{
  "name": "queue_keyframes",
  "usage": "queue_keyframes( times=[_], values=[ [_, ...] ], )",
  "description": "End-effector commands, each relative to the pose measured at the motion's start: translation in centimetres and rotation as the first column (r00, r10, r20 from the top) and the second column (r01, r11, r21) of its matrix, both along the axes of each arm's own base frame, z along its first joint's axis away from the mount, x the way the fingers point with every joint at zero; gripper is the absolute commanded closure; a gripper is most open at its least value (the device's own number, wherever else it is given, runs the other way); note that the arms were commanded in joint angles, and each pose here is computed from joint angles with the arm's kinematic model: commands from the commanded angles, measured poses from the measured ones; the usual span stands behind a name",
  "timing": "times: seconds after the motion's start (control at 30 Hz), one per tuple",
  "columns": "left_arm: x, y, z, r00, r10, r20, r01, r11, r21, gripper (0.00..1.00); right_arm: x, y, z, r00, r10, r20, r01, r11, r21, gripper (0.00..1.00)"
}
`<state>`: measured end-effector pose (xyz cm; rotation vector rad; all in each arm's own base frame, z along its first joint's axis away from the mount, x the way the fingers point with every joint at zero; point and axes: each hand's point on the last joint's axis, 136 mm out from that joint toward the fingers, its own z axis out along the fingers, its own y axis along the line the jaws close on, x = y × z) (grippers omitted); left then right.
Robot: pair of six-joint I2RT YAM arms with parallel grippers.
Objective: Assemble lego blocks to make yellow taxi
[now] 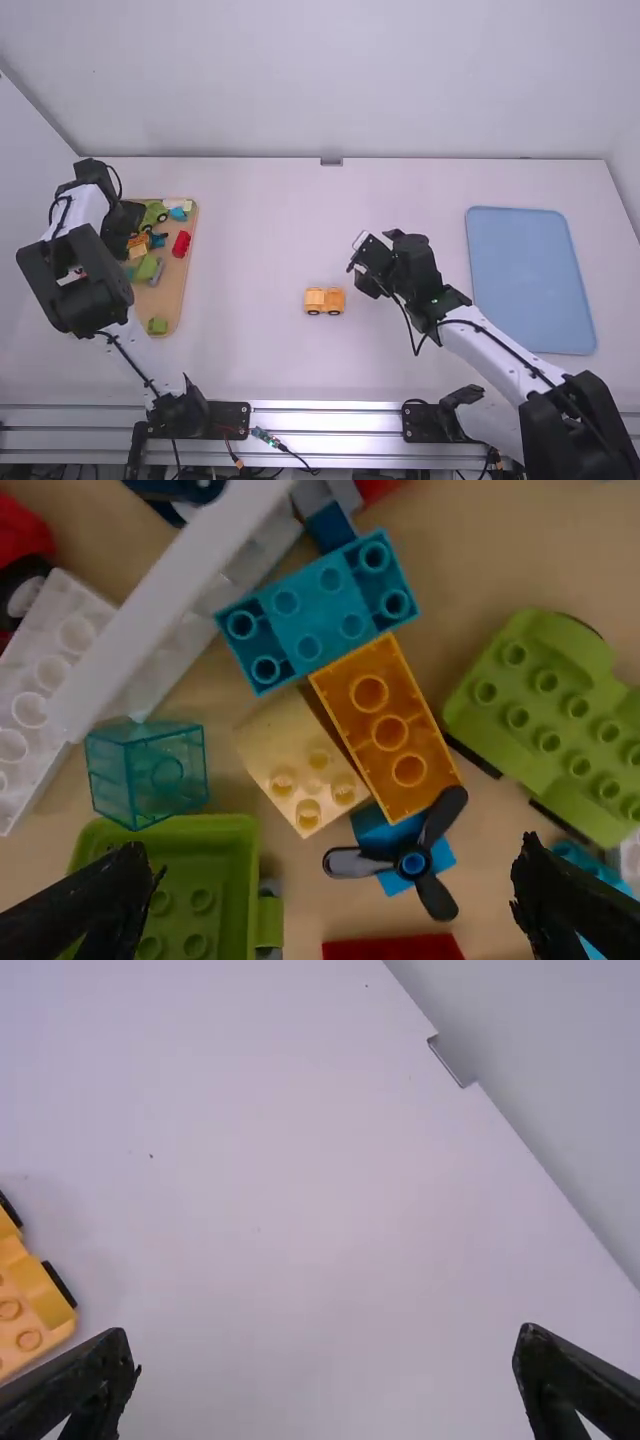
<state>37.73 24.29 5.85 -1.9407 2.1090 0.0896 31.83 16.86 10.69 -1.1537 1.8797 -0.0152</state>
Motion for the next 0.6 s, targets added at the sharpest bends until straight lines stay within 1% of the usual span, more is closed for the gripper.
queue_keyframes(
  times=[0.0, 0.1, 0.13, 0.17, 0.4, 0.43, 0.47, 0.5, 0.57],
  values=[
    [-1.1, -0.4, -1.5, 0.997, 0.077, -0.019, -0.077, 0.997, -0.026, 0.08, -0.1, 0.0, 0.5, 1.0, -0.001, 0.01, 0.001, 1.0, 0.005, 0.01],
    [-1.6, -0.7, -2.6, 0.993, 0.115, -0.023, -0.116, 0.992, -0.04, 0.12, -0.1, -0.1, 0.4, 1.0, -0.005, 0.009, 0.005, 1.0, 0.003, 0.01],
    [-1.9, -0.9, -3.0, 0.988, 0.151, -0.029, -0.152, 0.988, -0.036, 0.18, -0.1, -0.1, 0.5, 1.0, -0.004, 0.011, 0.004, 1.0, 0.004, 0.01],
    [-2.2, -0.8, -3.2, 0.985, 0.17, -0.033, -0.171, 0.985, -0.032, 0.22, -0.1, -0.1, 0.5, 1.0, -0.004, 0.012, 0.004, 1.0, 0.004, 0.01],
    [-2.8, -0.9, -3.8, 0.982, 0.183, -0.047, -0.185, 0.982, -0.033, 0.24, -0.1, 0.0, 0.4, 1.0, -0.002, 0.008, 0.002, 1.0, 0.002, 0.01],
    [-2.8, -0.8, -3.8, 0.98, 0.192, -0.048, -0.193, 0.981, -0.031, 0.29, -0.1, 0.0, 0.4, 1.0, -0.002, 0.008, 0.002, 1.0, 0.003, 0.01],
    [-2.8, -0.8, -3.8, 0.98, 0.193, -0.046, -0.194, 0.981, -0.029, 0.29, -0.1, 0.0, 0.4, 1.0, -0.002, 0.008, 0.002, 1.0, 0.003, 0.01],
    [-2.6, -0.9, -3.8, 0.981, 0.189, -0.043, -0.191, 0.981, -0.023, 0.34, -0.1, 0.0, 0.4, 1.0, -0.003, 0.008, 0.003, 1.0, 0.002, 0.01],
    [-2.6, -0.6, -3.8, 0.981, 0.187, -0.04, -0.188, 0.982, -0.008, 0.37, -0.2, -0.1, 0.3, 1.0, -0.003, 0.005, 0.003, 1.0, 0.001, 0.01]
  ],
)
